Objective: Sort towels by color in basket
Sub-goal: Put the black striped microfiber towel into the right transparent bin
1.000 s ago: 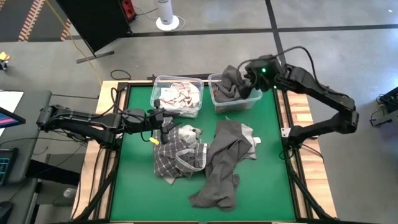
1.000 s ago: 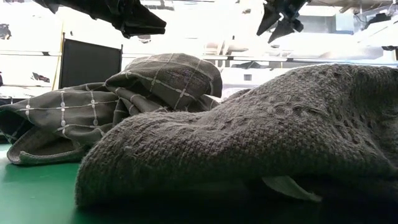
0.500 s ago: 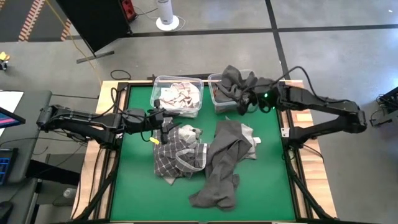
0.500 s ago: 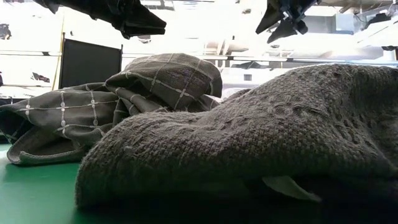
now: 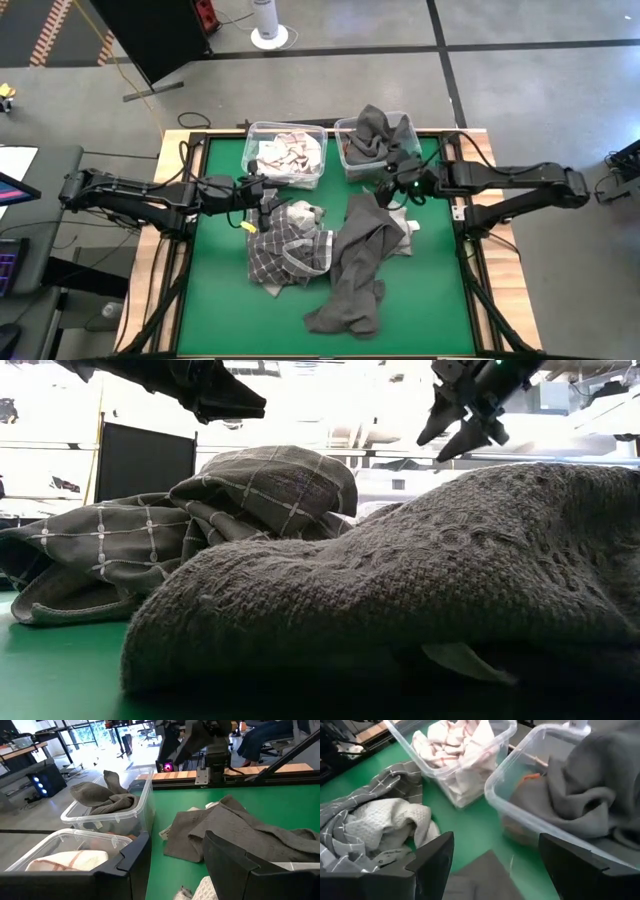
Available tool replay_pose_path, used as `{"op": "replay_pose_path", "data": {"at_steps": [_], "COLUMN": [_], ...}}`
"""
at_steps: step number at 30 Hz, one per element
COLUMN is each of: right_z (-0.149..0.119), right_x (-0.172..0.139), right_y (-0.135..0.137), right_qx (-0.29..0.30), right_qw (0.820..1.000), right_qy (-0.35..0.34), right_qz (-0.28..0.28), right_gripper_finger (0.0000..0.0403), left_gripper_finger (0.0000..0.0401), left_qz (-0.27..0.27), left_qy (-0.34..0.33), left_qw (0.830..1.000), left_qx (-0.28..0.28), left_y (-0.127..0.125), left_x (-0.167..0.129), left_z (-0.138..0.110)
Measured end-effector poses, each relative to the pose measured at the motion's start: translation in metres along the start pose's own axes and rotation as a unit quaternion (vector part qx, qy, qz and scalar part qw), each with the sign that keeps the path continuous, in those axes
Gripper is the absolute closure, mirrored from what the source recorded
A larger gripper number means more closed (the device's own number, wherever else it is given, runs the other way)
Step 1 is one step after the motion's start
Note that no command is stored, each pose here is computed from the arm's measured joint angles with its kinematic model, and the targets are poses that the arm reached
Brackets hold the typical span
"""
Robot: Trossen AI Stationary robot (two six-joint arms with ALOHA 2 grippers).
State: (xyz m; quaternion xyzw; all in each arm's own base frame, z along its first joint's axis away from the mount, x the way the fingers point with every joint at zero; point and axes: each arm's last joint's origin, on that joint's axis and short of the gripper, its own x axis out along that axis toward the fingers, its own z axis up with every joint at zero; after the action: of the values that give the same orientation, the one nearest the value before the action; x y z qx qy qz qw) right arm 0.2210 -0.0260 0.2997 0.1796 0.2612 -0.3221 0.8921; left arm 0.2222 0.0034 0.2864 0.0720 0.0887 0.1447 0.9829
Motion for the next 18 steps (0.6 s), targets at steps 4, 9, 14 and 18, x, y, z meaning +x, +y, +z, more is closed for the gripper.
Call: {"op": "replay_pose_path", "data": {"at_steps": [4,9,14,18], "right_z": [-0.011,-0.02,-0.03,-0.032], "right_x": [0.002,0.0,0.001,-0.002], "right_y": [0.003,0.005,0.005,0.008], "right_qx": [0.011,0.017,0.028,0.034], "right_qw": [1.0,1.0,0.999,0.999], "right_qy": [-0.006,-0.015,-0.025,-0.032], "right_qz": [0.003,-0.003,-0.013,-0.01], "right_gripper_finger": [0.0083,0.0083,0.0083,0.0083], "left_gripper_finger": [0.0232,0.0232,0.0232,0.0232], "left_qz": [0.0,0.0,0.001,0.001], "left_qy": [0.0,-0.001,-0.008,-0.009], "left_qw": [1.0,1.0,1.0,1.0], "left_qx": [0.001,0.001,0.002,0.002], "left_y": [0.0,0.0,0.0,0.0], "left_x": [0.0,0.0,0.0,0.0], "left_z": [0.0,0.0,0.002,0.002]}}
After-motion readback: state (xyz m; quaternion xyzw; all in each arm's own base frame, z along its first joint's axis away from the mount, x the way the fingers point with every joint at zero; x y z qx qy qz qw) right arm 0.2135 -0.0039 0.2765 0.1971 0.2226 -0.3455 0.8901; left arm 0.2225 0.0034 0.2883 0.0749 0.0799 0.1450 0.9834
